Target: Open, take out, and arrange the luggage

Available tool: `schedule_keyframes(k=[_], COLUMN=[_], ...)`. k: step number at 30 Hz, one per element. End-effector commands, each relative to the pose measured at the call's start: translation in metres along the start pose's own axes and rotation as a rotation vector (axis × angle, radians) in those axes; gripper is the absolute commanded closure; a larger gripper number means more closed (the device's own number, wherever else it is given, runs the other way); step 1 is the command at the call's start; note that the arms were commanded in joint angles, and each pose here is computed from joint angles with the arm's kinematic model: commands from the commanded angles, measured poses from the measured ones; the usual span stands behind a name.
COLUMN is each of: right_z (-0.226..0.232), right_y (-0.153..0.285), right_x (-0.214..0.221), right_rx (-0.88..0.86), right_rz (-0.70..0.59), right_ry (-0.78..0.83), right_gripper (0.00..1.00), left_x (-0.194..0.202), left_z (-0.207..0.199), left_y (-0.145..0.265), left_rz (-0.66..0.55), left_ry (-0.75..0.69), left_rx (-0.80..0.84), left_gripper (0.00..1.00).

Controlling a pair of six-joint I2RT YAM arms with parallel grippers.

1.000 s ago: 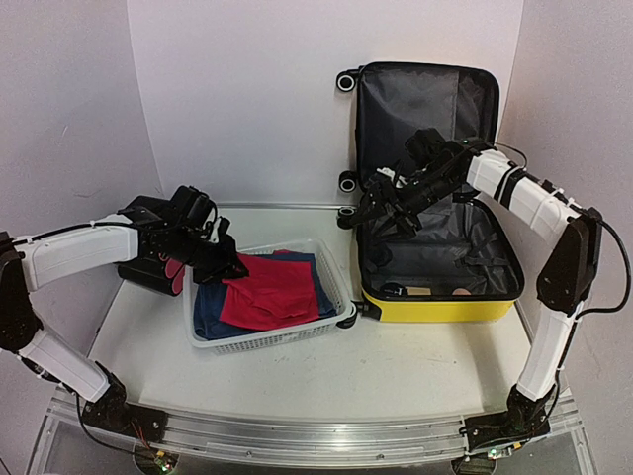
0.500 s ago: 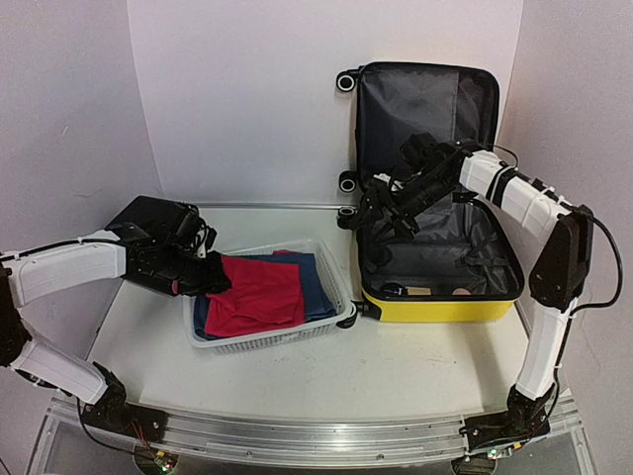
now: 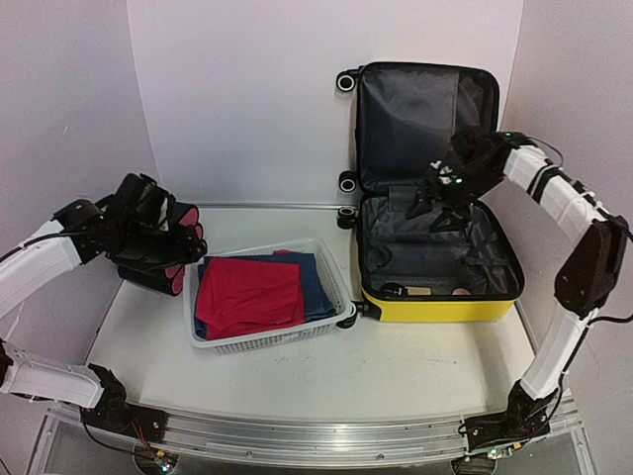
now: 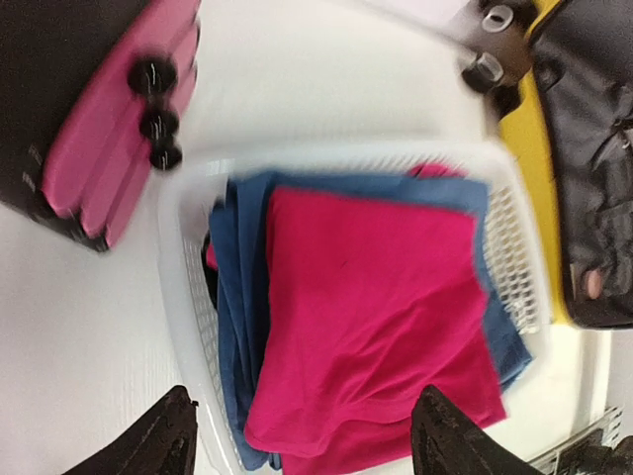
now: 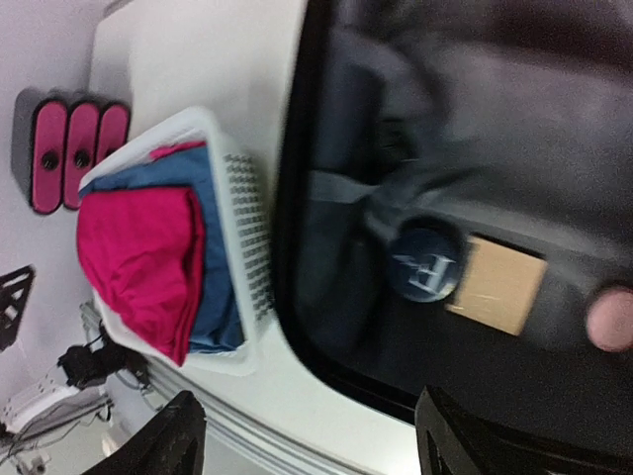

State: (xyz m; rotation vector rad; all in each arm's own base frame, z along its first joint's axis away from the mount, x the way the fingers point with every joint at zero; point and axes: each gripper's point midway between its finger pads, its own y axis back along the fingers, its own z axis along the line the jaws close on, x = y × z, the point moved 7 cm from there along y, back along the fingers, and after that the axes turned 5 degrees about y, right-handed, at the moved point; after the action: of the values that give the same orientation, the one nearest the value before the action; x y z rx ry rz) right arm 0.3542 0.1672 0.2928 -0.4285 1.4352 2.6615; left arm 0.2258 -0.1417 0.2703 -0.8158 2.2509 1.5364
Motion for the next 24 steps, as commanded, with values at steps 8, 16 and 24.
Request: schedule_keyframes(k=[8,16,24], right_z=[-0.058,-0.031,-0.034], right_y=[0.181,0.235,0.191], right_x=[0.051,0.085,0.086], right_rx=[0.588,0.639,0.421], right_rz=[-0.352,-0.557,-0.439], right_ry=[0.069,0.137,0.059], right_gripper=[0.02,0.02,0.02], left_x=[-0.108,-0.158,-0.143], left_z=[-0.055,-0.082,-0.092], left_y=[0.141,0.202,0.139], left_rz=[-0.428,-0.670,-0.478], left_ry=[-0.095,-0.138,-0.154], left_rx=[0.140,0.185,0.201], left_gripper=[0.06,0.01,0.01])
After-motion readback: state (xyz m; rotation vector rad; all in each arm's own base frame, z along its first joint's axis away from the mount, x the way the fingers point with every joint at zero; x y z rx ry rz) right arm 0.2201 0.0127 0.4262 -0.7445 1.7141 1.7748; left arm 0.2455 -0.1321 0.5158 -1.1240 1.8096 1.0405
